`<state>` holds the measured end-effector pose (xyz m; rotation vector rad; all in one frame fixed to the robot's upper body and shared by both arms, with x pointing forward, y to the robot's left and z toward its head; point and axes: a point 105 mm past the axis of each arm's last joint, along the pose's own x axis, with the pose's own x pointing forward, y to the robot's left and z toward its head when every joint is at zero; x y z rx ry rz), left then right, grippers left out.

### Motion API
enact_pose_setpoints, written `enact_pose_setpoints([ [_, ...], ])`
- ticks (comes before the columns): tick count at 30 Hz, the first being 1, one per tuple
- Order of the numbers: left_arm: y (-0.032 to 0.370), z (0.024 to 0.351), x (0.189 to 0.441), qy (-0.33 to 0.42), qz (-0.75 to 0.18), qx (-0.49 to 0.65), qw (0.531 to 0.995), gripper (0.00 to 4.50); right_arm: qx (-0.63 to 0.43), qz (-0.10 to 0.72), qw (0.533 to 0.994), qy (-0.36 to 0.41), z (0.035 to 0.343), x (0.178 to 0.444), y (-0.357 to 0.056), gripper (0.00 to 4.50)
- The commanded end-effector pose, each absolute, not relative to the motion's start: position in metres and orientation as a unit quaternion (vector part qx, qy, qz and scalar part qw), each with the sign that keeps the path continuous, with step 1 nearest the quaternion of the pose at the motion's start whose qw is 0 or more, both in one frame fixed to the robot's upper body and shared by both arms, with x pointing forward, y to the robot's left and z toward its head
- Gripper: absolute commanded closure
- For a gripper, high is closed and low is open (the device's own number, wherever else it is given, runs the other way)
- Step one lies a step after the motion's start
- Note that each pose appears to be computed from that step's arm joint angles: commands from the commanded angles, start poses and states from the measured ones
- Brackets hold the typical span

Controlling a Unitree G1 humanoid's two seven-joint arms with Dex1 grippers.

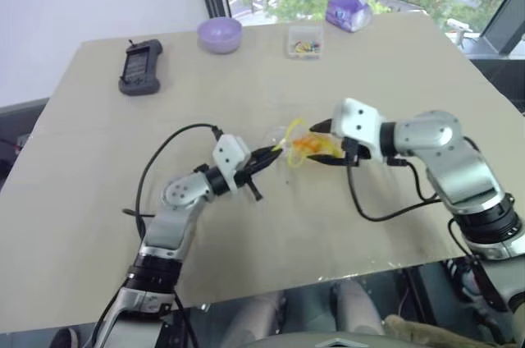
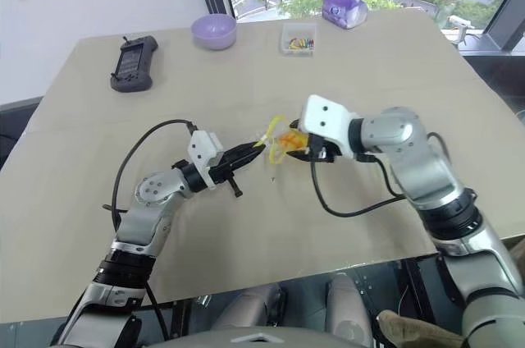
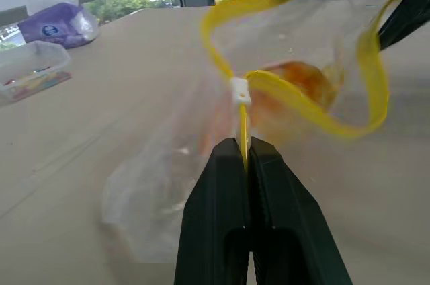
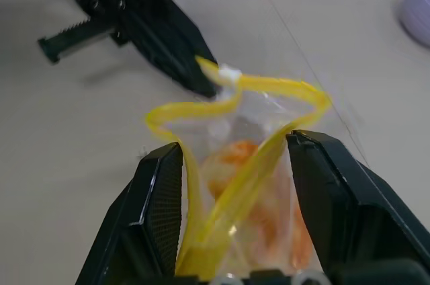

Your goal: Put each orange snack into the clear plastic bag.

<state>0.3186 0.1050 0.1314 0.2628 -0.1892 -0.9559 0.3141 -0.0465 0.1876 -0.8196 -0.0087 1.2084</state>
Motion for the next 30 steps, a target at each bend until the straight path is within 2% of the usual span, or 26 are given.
enact_pose_setpoints([
  [1,0.097,0.145,0.314,-0.117,-0.466,0.131,0.867,4.50,-0.383,0.549,0.742,-0.043,0.199,0.314,-0.031,1.85],
  [5,0.100,0.146,0.315,-0.117,-0.463,0.135,0.868,4.50,-0.404,0.534,0.741,-0.042,0.203,0.321,-0.039,1.85],
  [14,0.111,0.147,0.317,-0.115,-0.450,0.144,0.874,4.50,-0.489,0.436,0.752,0.068,0.187,0.356,-0.140,1.85],
  [17,0.110,0.147,0.318,-0.117,-0.451,0.144,0.873,4.50,-0.507,0.413,0.751,0.087,0.188,0.361,-0.161,1.85],
  [23,0.107,0.149,0.317,-0.121,-0.453,0.143,0.872,4.50,-0.484,0.468,0.734,0.095,0.197,0.334,-0.160,1.85],
  [27,0.105,0.149,0.315,-0.121,-0.456,0.141,0.871,4.50,-0.433,0.541,0.719,0.047,0.219,0.305,-0.116,1.85],
  [30,0.101,0.148,0.314,-0.120,-0.462,0.137,0.868,4.50,-0.420,0.556,0.718,0.021,0.225,0.298,-0.090,1.85],
])
